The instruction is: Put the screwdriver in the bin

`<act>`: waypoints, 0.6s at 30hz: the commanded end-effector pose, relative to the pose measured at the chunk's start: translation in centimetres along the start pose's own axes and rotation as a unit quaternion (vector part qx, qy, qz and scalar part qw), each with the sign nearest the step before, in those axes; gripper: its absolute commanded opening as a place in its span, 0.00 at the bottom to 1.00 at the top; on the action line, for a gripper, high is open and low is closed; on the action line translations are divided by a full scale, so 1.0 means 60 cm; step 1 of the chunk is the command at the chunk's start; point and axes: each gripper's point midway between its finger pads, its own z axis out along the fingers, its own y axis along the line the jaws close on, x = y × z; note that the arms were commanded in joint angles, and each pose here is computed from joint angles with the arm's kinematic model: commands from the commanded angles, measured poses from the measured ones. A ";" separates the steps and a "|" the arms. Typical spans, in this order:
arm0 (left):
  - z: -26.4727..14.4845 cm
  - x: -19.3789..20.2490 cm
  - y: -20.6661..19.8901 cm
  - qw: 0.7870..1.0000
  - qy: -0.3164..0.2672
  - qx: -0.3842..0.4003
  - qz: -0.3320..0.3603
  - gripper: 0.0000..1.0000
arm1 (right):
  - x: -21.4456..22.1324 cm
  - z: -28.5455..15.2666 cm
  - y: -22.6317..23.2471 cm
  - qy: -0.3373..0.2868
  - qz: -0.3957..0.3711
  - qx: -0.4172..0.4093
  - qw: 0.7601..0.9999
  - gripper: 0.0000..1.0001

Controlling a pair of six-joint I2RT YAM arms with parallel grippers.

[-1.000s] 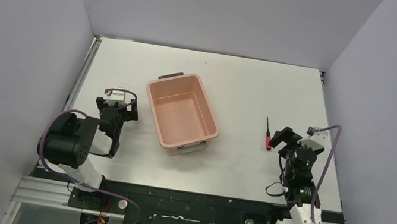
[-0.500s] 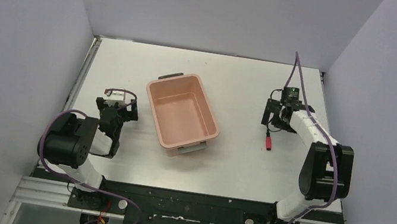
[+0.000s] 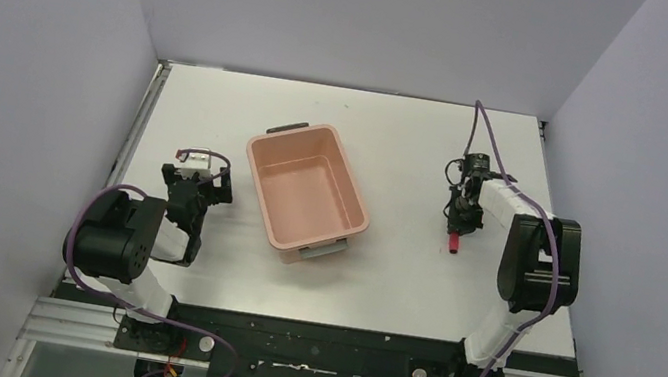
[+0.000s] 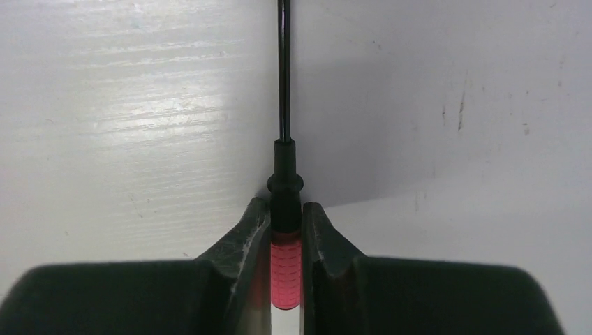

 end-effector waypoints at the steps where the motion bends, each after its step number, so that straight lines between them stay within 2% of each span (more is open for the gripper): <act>1: 0.004 -0.022 -0.005 1.000 -0.021 0.007 0.001 0.97 | -0.009 -0.020 -0.009 0.016 -0.029 0.026 0.999 0.00; 7: 0.004 -0.021 -0.005 1.000 -0.021 0.007 0.000 0.97 | -0.073 -0.165 0.004 0.003 -0.041 0.031 0.999 0.00; 12: 0.004 -0.022 -0.005 1.000 -0.021 0.007 0.000 0.97 | -0.114 -0.291 0.014 -0.034 0.004 0.034 0.999 0.00; 18: 0.004 -0.022 -0.005 1.000 -0.022 0.007 0.000 0.97 | -0.149 -0.371 0.076 -0.096 0.046 -0.030 0.994 0.00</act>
